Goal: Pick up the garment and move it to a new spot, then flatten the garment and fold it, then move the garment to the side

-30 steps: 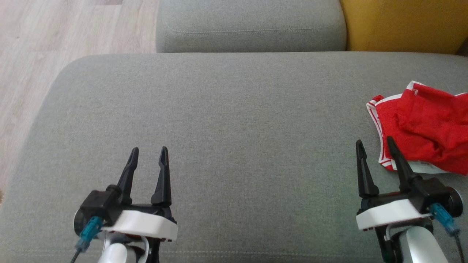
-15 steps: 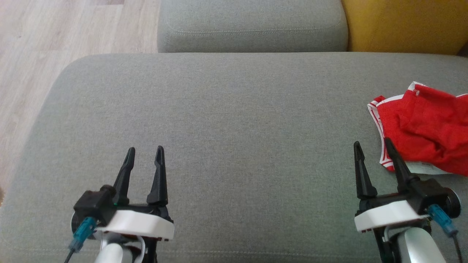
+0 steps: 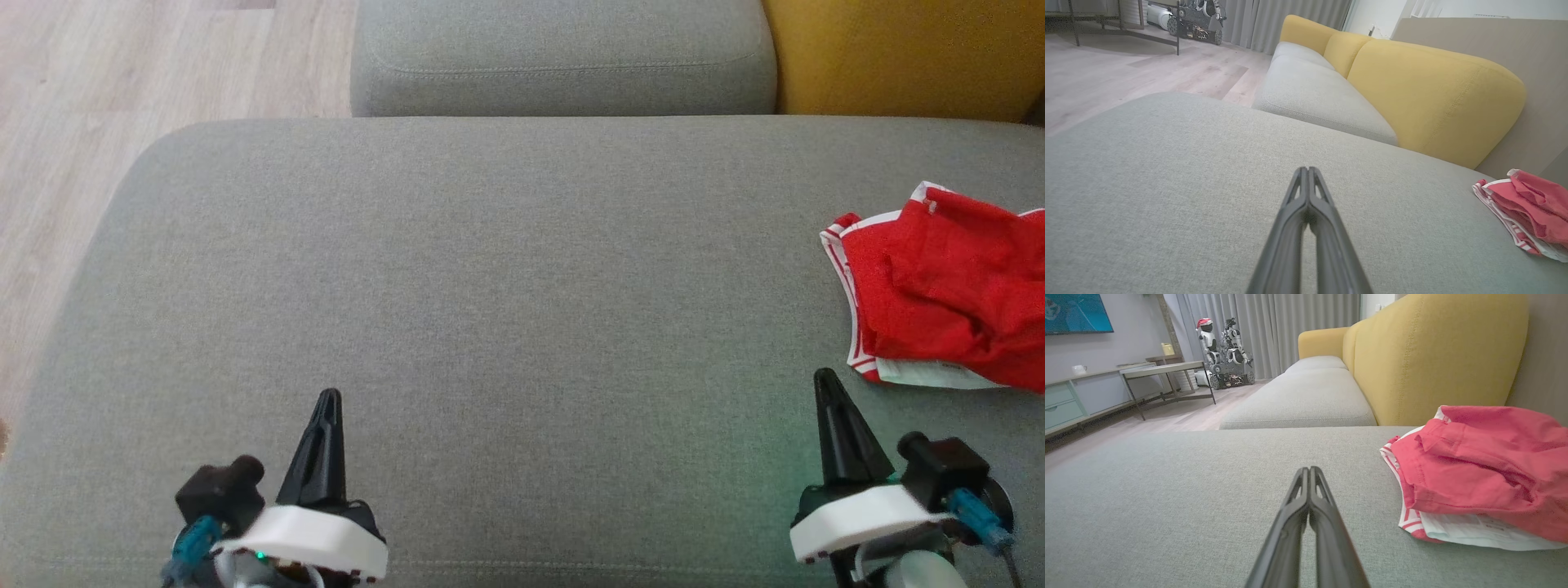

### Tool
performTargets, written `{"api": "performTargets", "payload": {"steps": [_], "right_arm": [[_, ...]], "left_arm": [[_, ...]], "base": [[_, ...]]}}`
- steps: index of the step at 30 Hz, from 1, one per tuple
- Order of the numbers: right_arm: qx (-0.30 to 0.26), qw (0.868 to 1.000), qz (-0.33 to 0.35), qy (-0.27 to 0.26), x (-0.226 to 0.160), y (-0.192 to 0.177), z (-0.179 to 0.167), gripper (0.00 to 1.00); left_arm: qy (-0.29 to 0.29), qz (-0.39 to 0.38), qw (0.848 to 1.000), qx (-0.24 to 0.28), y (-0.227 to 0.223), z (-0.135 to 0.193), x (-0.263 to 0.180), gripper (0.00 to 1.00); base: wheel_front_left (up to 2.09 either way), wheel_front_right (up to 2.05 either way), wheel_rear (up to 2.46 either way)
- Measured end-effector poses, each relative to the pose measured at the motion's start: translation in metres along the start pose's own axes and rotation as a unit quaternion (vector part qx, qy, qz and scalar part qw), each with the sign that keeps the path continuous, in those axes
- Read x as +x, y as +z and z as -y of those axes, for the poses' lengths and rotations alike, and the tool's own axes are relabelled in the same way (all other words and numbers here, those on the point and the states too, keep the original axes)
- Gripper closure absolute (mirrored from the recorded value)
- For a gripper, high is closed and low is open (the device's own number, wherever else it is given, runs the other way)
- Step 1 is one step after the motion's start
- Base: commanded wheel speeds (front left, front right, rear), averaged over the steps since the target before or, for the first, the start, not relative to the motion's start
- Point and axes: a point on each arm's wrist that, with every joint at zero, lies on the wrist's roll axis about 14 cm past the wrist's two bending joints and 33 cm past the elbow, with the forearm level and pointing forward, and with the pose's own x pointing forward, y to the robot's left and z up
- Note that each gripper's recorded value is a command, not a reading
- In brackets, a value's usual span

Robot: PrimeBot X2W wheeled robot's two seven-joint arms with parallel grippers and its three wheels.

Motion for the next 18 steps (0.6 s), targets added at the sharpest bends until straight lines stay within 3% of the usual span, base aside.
{"api": "performTargets", "payload": {"steps": [18], "right_arm": [[0.103,0.994,-0.006,-0.036,-0.002,-0.002,0.016,1.0]], "left_arm": [[0.02,-0.025,0.995,-0.09,-0.009,-0.01,0.003,1.0]], "base": [[0.0,0.0,0.0]]}}
